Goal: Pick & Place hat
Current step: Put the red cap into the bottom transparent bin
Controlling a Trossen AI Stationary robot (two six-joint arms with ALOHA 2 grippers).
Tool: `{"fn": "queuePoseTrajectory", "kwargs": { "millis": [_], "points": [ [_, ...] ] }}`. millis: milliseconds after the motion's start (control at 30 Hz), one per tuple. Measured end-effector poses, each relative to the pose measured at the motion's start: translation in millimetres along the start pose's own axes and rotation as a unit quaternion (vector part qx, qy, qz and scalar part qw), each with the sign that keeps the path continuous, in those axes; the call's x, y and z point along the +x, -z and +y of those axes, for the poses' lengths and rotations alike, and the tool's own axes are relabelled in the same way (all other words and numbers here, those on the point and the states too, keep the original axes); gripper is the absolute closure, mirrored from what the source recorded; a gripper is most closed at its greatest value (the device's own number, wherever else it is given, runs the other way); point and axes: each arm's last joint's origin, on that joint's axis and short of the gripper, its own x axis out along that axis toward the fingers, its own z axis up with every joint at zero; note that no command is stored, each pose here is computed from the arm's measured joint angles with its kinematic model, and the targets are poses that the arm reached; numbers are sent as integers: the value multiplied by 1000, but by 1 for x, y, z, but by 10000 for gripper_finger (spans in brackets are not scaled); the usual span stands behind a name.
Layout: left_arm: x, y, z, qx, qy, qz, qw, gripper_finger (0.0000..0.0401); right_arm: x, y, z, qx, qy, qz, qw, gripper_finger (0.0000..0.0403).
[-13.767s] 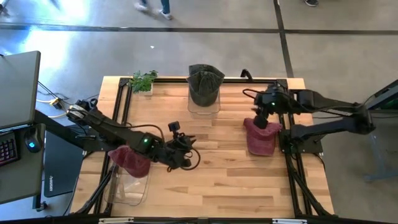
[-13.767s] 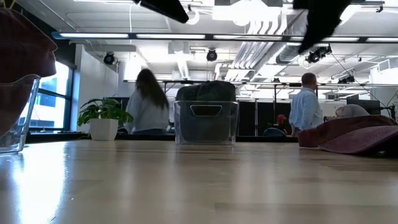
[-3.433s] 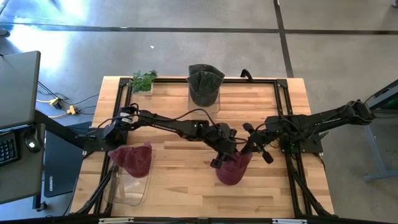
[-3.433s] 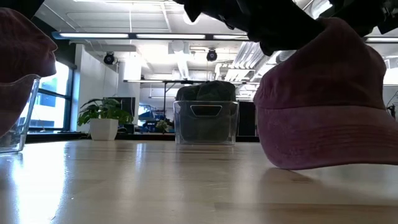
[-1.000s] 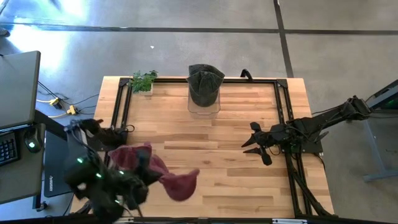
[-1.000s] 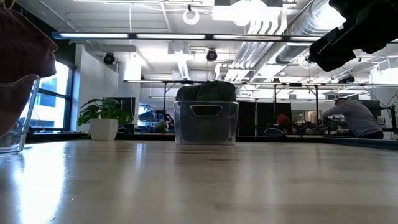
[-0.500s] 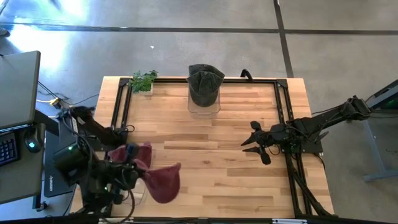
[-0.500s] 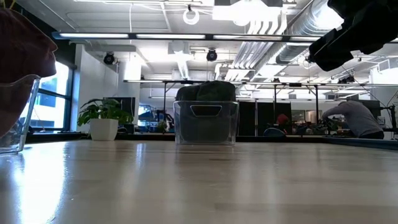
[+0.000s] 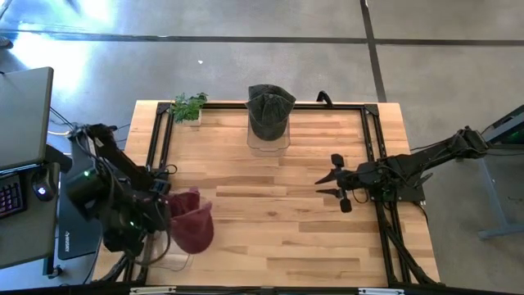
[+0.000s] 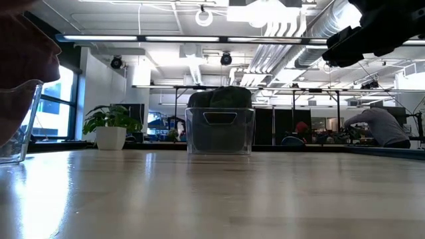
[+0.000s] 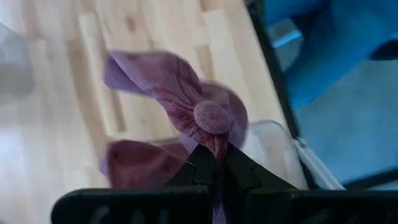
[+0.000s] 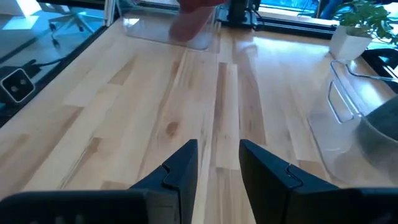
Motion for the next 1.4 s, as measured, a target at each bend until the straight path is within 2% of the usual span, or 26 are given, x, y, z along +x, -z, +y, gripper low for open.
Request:
{"fn": "queuePoseTrajectory", "kwargs": {
  "millis": [133,233,300,500,733,867,1033,1233,1400],
  "points": [
    [-8,9,6,-40,49,25,998,401,0,-1,-2,4,12,-3,1000,289],
    [-5,19,6,-83,93,77,989,401,1,-3,-6,-3,34,-14,999,289],
    [-2,26,9,-100,104,103,984,401,1,-5,-10,-10,56,-25,998,289],
    [19,42,15,-67,44,110,991,401,1,-12,-22,-10,94,-57,994,289],
    [49,51,10,-33,6,157,987,401,1,-13,-33,-6,115,-62,991,289],
    [57,46,1,0,20,183,983,401,1,-15,-37,-3,120,-70,990,289],
    [57,32,-10,6,39,187,982,401,7,-15,-40,-6,129,-72,989,289],
    [57,23,-15,5,22,168,986,401,22,-13,-46,-9,120,-68,990,289],
    [69,20,-22,20,19,189,982,401,35,-6,-51,-5,103,-45,994,289]
  ]
}}
